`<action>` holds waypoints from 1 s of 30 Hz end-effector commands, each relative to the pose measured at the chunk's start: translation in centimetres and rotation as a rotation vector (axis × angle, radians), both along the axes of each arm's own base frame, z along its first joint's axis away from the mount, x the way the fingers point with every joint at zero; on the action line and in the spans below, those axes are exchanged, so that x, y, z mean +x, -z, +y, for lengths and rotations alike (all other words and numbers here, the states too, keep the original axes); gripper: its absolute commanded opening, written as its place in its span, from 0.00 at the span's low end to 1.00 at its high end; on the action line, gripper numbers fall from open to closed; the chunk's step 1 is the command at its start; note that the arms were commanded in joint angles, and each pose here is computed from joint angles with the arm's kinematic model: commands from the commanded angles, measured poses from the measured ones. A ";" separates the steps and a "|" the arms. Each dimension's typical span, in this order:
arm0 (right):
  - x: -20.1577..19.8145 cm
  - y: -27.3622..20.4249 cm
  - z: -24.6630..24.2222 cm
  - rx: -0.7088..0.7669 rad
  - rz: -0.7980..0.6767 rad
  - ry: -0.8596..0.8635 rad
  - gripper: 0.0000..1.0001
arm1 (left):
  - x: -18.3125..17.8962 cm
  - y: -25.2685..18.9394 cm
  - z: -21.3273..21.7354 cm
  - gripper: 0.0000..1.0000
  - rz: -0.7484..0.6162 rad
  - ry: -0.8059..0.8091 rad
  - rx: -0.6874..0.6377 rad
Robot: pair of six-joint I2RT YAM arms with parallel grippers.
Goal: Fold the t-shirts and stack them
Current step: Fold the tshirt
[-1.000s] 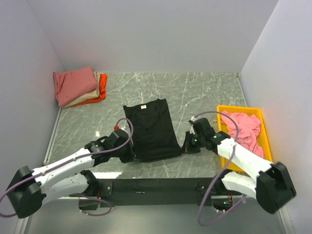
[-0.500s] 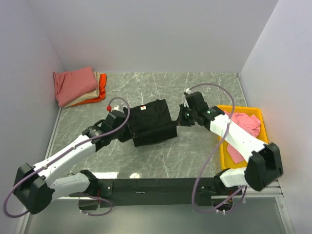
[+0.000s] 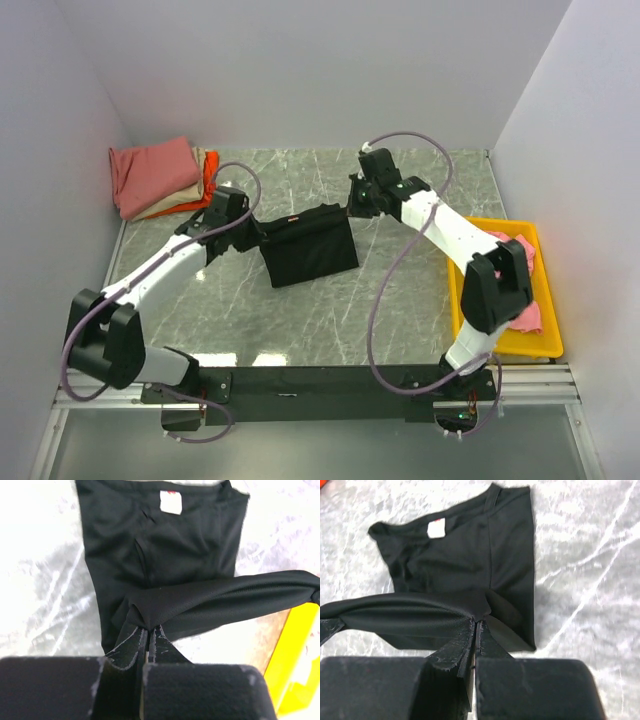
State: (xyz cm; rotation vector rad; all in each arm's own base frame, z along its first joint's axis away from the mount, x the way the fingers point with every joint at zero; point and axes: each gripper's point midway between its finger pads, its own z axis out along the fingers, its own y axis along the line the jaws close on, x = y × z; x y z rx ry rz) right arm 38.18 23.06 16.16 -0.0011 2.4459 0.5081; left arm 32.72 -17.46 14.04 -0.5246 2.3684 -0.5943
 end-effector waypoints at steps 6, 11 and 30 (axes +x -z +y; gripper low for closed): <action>6.7 0.9 -0.9 -0.061 -0.045 0.071 0.00 | 5.4 -1.2 0.9 0.01 -0.056 -0.001 0.018; 9.5 2.2 0.3 -0.045 -0.055 0.051 0.00 | 7.5 1.6 1.4 0.01 0.013 -0.010 0.042; 10.1 -2.2 1.1 0.088 -0.150 -0.011 0.91 | 10.0 1.0 3.6 0.99 -0.018 -0.048 0.018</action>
